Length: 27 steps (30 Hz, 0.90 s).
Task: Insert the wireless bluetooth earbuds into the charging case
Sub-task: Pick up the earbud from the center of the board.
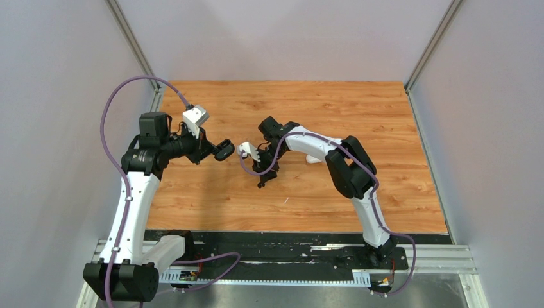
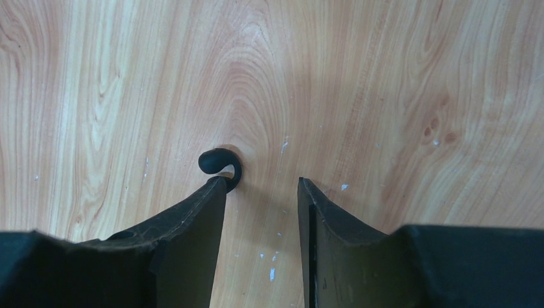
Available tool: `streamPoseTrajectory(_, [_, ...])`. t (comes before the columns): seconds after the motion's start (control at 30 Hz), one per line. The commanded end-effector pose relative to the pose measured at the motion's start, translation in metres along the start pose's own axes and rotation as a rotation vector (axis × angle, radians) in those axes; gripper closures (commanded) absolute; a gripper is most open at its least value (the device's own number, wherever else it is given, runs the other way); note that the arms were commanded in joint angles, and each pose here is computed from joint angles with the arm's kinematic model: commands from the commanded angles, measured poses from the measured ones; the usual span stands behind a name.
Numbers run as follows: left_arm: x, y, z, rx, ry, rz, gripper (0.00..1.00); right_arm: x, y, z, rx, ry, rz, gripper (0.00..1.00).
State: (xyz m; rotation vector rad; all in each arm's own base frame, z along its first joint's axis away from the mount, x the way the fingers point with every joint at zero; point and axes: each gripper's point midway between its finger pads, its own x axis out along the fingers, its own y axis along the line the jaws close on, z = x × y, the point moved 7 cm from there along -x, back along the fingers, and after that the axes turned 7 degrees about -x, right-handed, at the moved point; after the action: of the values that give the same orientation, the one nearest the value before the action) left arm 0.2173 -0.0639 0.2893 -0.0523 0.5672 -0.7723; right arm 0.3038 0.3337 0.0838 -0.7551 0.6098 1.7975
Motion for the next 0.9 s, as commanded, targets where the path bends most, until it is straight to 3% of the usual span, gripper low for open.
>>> streamPoseTrajectory(0.0, [-0.002,0.000,0.008,0.011,-0.034,-0.005,1.00,0.001,-0.003,0.002,-0.025,-0.012,-0.001,0.56])
streamPoseTrajectory(0.87, [0.002,0.001,0.001,-0.010,-0.028,-0.004,1.00,0.013,0.021,-0.003,-0.016,0.008,0.057,0.57])
